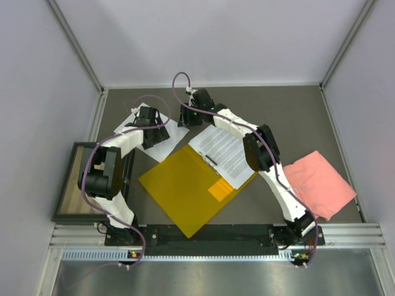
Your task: Put the files into the folder
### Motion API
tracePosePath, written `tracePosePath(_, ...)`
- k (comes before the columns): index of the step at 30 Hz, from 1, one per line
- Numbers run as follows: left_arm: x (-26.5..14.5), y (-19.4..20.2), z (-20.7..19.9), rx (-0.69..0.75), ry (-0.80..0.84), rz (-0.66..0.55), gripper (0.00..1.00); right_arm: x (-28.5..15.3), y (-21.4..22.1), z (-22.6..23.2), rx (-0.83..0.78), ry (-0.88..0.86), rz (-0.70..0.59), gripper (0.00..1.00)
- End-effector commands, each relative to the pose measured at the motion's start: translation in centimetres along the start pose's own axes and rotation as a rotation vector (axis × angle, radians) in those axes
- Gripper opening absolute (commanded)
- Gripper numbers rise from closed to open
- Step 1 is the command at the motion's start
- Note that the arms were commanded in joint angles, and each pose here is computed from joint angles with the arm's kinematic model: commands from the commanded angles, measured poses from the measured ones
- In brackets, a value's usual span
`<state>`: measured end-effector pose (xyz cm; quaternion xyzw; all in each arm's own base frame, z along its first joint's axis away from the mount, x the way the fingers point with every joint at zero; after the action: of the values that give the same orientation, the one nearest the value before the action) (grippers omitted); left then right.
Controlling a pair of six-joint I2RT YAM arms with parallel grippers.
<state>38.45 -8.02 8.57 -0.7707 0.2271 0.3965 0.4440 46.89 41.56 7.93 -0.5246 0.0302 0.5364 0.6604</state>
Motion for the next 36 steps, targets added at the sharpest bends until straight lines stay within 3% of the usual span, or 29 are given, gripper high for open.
tracePosePath(1, 0.9, 0.8, 0.3, -0.042, 0.024, -0.001, 0.77, 0.7, -0.1, 1.1, -0.002, -0.026, -0.010, 0.54)
tracePosePath(6, 2.2, 2.5, 1.0, -0.075, 0.034, 0.063, 0.77, 1.5, 2.0, 1.0, 0.003, -0.030, 0.048, 0.54)
tracePosePath(14, 2.7, 3.9, 1.9, -0.095, 0.026, 0.103, 0.77, 1.1, 3.6, 3.3, 0.021, -0.172, 0.106, 0.55)
tracePosePath(18, 2.4, 3.9, 2.1, -0.090, 0.025, 0.104, 0.77, -0.3, 0.5, 3.6, 0.204, -0.333, 0.007, 0.57)
tracePosePath(24, 2.1, 3.9, 2.3, -0.085, 0.025, 0.102, 0.77, 0.0, -1.2, 2.9, 0.425, -0.549, -0.027, 0.62)
tracePosePath(36, 1.7, 4.1, 2.7, -0.072, 0.023, 0.102, 0.77, 2.2, -2.5, 3.2, 0.464, -0.610, -0.116, 0.64)
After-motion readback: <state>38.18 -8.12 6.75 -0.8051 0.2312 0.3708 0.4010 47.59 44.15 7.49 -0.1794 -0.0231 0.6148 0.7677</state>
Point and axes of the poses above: each gripper's point midway between its finger pads, its own x axis out along the fingers, its own z axis along the line the jaws close on, y = z × x, the point moved 4 cm from there along -x, back along the fingers, and after that the axes turned 4 degrees about -x, right-handed, at the moved point
